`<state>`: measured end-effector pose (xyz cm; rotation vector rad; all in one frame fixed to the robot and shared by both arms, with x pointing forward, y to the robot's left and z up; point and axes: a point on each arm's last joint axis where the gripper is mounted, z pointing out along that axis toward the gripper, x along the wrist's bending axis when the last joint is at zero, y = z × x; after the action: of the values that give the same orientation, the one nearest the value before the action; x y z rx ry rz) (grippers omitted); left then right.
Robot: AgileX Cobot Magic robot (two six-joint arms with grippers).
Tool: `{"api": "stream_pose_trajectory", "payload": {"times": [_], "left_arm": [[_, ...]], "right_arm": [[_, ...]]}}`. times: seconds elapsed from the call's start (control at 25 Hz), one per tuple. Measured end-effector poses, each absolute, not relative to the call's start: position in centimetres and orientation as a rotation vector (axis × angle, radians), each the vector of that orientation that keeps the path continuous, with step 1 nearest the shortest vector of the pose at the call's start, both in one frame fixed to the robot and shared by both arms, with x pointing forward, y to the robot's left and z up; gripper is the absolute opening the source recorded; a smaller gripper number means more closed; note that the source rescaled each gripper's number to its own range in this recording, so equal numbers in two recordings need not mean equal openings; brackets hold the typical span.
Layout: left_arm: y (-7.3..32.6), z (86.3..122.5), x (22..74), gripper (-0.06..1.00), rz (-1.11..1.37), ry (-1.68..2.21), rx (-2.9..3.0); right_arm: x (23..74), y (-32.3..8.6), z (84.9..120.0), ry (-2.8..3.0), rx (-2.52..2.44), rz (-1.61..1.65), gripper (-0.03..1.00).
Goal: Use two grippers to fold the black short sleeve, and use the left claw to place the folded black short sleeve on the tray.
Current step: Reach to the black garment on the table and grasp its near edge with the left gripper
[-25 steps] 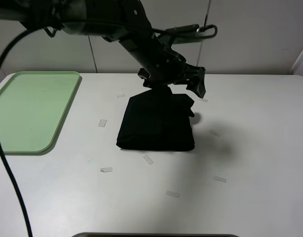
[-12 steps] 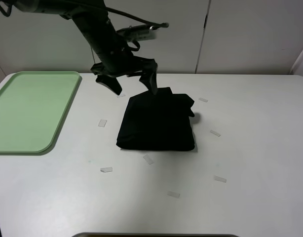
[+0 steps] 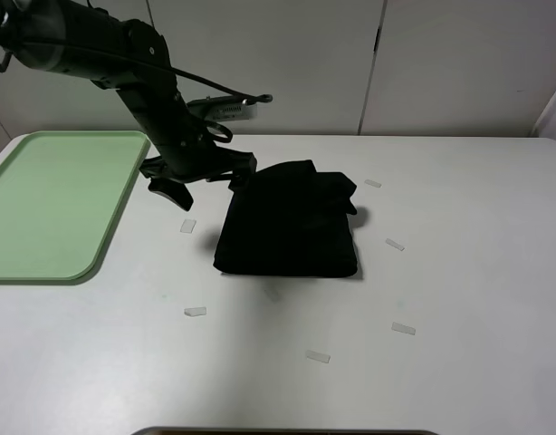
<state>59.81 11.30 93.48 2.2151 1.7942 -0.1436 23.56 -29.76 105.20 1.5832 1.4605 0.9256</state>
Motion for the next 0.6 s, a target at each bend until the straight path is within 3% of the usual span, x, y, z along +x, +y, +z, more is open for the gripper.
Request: {"api": "stream_pose_trajectory", "payload": {"times": [0.32,0.6], "left_arm": [[12.3,92.5,60.1,1.00,0.002,1.896,2.166],[11.9,90.1,60.6,1.00,-0.025,1.942,2.119]], "right_arm": [[23.6,-29.8,105.2,1.460,1.583,0.926,1.00],[23.6,-29.8,105.2,1.460,1.583,0.926,1.00]]}}
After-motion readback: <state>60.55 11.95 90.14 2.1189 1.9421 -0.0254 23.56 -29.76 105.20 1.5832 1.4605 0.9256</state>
